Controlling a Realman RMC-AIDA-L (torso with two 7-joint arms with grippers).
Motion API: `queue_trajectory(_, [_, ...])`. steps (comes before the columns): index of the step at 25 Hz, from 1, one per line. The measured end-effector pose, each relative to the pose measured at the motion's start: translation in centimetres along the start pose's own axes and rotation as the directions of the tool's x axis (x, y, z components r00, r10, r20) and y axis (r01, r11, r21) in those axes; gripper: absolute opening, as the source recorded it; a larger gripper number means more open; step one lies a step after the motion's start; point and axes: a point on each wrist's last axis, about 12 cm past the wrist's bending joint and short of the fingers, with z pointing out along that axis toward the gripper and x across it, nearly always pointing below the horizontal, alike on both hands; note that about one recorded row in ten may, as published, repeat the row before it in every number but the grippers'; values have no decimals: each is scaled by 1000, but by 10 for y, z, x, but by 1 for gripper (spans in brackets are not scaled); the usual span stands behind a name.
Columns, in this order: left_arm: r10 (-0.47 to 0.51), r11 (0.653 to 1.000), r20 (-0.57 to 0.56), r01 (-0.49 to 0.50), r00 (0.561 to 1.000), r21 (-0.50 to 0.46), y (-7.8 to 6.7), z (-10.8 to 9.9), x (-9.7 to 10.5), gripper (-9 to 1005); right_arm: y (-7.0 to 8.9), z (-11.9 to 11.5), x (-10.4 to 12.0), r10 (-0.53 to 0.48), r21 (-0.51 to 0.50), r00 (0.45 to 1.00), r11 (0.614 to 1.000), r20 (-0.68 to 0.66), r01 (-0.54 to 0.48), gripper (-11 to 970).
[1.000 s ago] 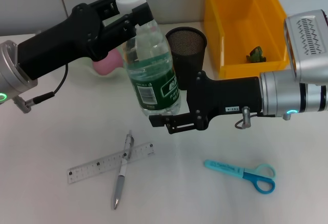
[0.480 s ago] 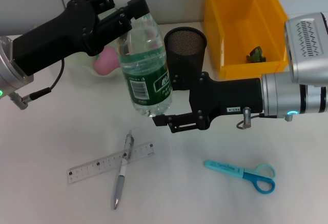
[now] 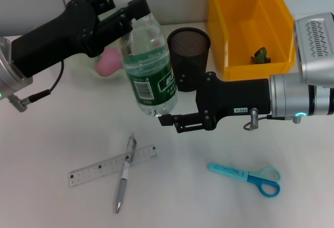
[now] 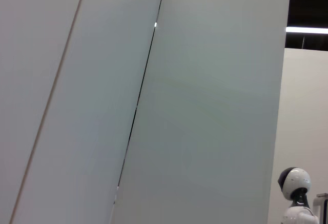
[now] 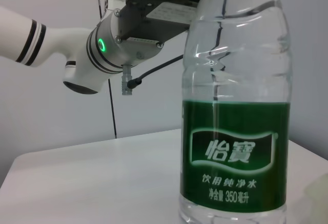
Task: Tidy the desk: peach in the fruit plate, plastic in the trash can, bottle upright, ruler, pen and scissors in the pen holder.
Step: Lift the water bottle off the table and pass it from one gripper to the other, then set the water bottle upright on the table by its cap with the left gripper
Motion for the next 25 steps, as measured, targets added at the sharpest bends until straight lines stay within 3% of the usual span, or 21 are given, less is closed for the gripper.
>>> queue_trajectory(13, [32,994,12,-30,999,-105,10,-16,-5,443,7,-14,14,42,37,999,998,8,-42,768])
queue_trajectory(25, [64,977,10,-60,998,-207,16,-36,-6,443,10,-37,18,39,166,983,984,178,-69,768])
